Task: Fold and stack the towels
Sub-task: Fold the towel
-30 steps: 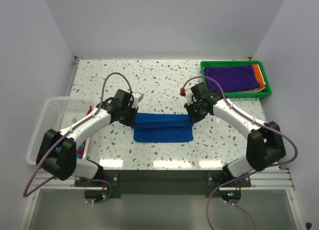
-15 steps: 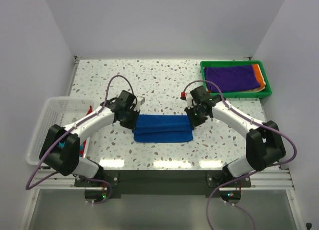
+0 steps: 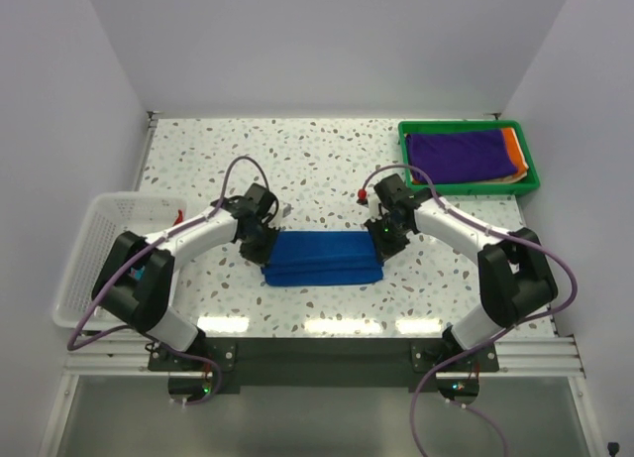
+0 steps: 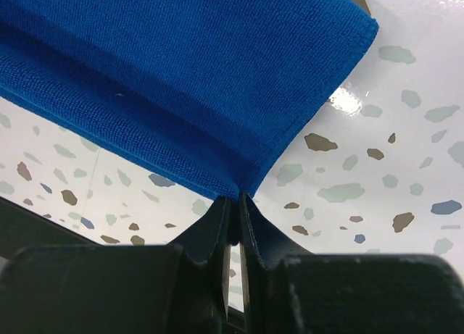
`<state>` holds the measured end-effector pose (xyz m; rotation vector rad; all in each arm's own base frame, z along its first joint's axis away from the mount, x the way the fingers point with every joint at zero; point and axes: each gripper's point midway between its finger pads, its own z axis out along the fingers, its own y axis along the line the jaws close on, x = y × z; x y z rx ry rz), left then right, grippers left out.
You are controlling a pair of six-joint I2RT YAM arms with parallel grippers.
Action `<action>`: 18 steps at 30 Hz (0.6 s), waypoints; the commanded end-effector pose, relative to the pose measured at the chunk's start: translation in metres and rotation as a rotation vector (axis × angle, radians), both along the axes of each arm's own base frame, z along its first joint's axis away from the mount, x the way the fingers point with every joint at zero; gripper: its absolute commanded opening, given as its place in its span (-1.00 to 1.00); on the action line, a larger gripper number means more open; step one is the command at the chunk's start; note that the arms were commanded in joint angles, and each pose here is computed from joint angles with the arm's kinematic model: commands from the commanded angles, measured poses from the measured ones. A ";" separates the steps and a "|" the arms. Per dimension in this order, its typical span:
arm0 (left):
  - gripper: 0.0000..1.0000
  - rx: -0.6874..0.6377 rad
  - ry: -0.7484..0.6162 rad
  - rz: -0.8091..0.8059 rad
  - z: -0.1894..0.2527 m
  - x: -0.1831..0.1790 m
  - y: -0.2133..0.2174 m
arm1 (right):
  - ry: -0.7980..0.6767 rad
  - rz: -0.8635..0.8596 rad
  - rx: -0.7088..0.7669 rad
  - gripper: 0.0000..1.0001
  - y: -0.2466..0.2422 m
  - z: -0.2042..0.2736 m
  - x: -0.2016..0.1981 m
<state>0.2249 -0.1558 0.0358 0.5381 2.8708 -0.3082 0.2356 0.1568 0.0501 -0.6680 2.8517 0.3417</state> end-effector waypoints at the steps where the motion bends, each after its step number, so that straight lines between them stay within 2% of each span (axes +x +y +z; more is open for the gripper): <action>1: -0.85 0.034 0.006 -0.031 0.003 -0.001 0.003 | 0.024 -0.020 -0.058 -0.79 -0.013 -0.001 -0.006; 8: -0.81 0.000 -0.023 -0.036 0.014 -0.004 -0.004 | 0.019 -0.029 -0.023 -0.74 -0.007 0.006 -0.011; 18: -0.89 -0.001 -0.071 -0.015 0.030 0.002 -0.002 | -0.032 -0.061 -0.022 -0.78 -0.007 0.020 -0.004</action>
